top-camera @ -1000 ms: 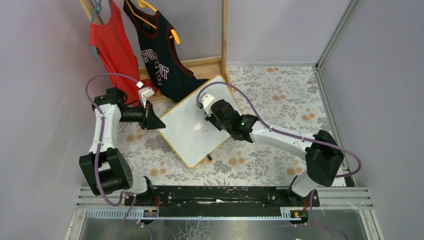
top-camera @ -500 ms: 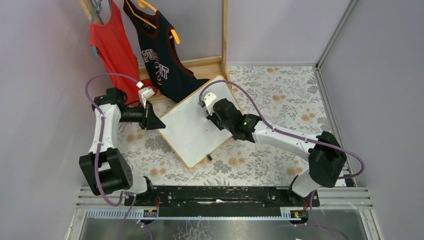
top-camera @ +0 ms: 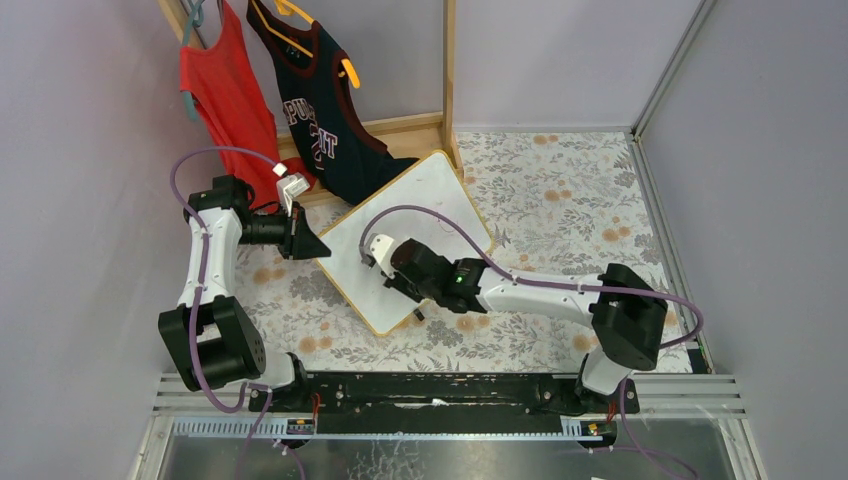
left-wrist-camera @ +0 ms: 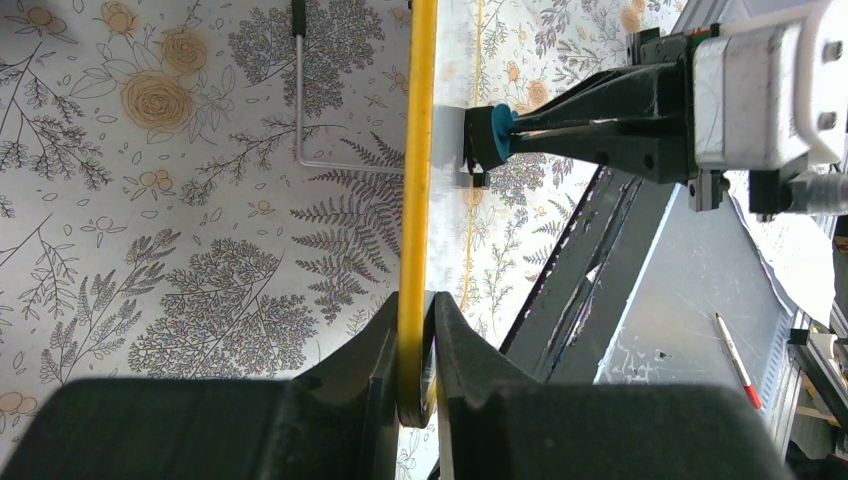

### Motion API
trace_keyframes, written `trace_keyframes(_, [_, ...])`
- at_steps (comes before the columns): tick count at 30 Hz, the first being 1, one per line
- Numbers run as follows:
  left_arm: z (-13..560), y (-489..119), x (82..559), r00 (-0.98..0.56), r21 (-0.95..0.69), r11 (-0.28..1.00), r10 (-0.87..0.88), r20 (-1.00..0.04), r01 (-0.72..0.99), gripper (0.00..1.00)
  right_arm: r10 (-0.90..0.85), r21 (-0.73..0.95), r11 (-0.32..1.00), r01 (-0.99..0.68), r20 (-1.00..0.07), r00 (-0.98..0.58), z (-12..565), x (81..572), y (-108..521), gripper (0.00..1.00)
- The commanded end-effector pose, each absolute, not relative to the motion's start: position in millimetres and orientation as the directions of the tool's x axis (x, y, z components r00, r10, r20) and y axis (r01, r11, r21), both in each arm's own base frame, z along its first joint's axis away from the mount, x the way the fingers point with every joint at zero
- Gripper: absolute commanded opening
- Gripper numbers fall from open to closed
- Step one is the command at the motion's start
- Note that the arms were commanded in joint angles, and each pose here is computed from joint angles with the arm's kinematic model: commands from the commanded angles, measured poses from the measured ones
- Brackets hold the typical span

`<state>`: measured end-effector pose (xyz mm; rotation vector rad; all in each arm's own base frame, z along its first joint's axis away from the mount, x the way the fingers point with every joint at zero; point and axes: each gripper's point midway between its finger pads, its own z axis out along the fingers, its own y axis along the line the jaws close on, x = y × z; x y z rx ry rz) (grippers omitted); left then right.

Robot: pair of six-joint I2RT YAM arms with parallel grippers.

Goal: Erase the whiteboard

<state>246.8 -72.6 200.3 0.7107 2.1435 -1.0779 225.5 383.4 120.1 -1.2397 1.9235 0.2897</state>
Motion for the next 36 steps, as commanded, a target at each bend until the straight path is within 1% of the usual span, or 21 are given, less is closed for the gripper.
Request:
trace_keyframes(1, [176.6,-59.0,244.8,-0.649,-0.424,0.561,0.293,-0.702,0.711,0.0,-0.631,-0.228,0.515,-0.826,-0.753,-0.185,126.6,228.5,388.8,0.0])
trace_keyframes(5, [175.5,-59.3,244.7,-0.652,-0.428,0.559,0.292,-0.7,0.71,0.0,-0.642,-0.25,0.54,-0.804,-0.74,-0.202,114.5,238.4,375.1,0.0])
trace_keyframes(8, [175.0,-59.1,245.0,-0.651,-0.428,0.558,0.293,-0.7,0.711,0.0,-0.631,-0.244,0.571,-0.784,-0.741,-0.229,115.4,251.6,363.9,0.0])
trace_keyframes(18, [173.6,-59.4,245.3,-0.65,-0.429,0.554,0.294,-0.701,0.714,0.0,-0.572,-0.247,0.676,-0.694,-0.77,-0.283,135.4,291.6,317.8,0.0])
trace_keyframes(25, [173.1,-59.6,244.3,-0.65,-0.429,0.553,0.296,-0.7,0.714,0.0,-0.516,-0.252,0.759,-0.6,-0.795,-0.319,150.6,326.9,278.3,0.0])
trace_keyframes(30, [172.4,-59.0,242.8,-0.645,-0.421,0.555,0.302,-0.701,0.718,0.0,-0.488,-0.246,0.773,-0.584,-0.82,-0.301,171.1,334.0,277.2,0.0])
trace_keyframes(36, [173.5,-59.8,241.6,-0.646,-0.422,0.555,0.3,-0.702,0.717,0.0,-0.445,-0.205,0.768,-0.607,-0.853,-0.274,199.7,337.7,292.7,0.0])
